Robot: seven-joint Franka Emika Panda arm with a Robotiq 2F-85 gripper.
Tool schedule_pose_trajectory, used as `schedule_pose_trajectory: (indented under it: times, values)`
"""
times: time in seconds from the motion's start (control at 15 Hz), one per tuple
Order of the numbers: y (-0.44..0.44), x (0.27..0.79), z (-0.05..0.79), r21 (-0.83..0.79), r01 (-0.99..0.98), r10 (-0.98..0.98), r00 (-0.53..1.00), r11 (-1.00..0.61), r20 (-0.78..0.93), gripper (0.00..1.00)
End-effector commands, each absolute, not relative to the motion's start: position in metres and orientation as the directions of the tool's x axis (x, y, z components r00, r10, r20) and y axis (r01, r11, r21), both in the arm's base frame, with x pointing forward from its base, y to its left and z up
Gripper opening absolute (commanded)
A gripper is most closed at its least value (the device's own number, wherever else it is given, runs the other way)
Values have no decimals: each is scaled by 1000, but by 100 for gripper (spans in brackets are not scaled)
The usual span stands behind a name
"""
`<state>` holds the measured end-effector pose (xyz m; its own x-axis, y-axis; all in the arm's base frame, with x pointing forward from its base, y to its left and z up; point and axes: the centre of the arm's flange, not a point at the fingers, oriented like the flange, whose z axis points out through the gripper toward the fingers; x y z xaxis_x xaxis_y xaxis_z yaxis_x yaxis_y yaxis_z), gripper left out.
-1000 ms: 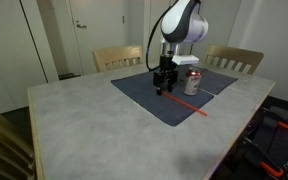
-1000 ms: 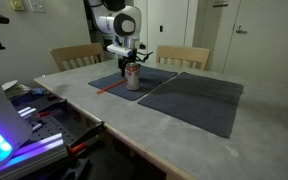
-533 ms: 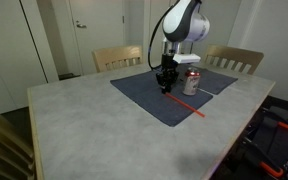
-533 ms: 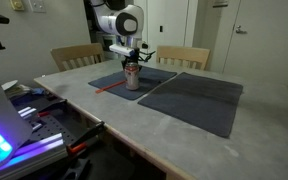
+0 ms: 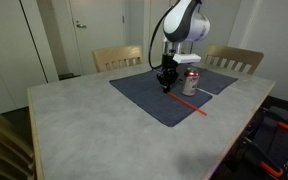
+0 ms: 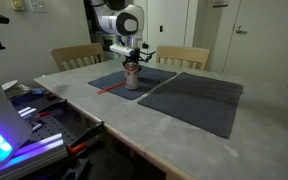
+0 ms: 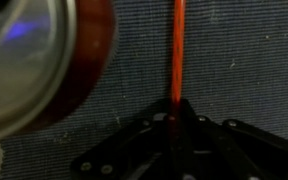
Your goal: Put the red straw in the can
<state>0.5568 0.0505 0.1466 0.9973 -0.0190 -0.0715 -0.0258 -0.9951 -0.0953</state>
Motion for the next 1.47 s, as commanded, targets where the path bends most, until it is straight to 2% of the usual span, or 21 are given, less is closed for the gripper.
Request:
schedule_pose_trajectory:
  times: [0.0,1.0,1.4]
  values:
    - [51,556,144,-79,-27,-21,997,-997,-76,2]
    - [61,554,214,-78,-40,-32,994,-996,-103,2]
    - [64,559,256,-87,-63,-58,996,-994,-62,2]
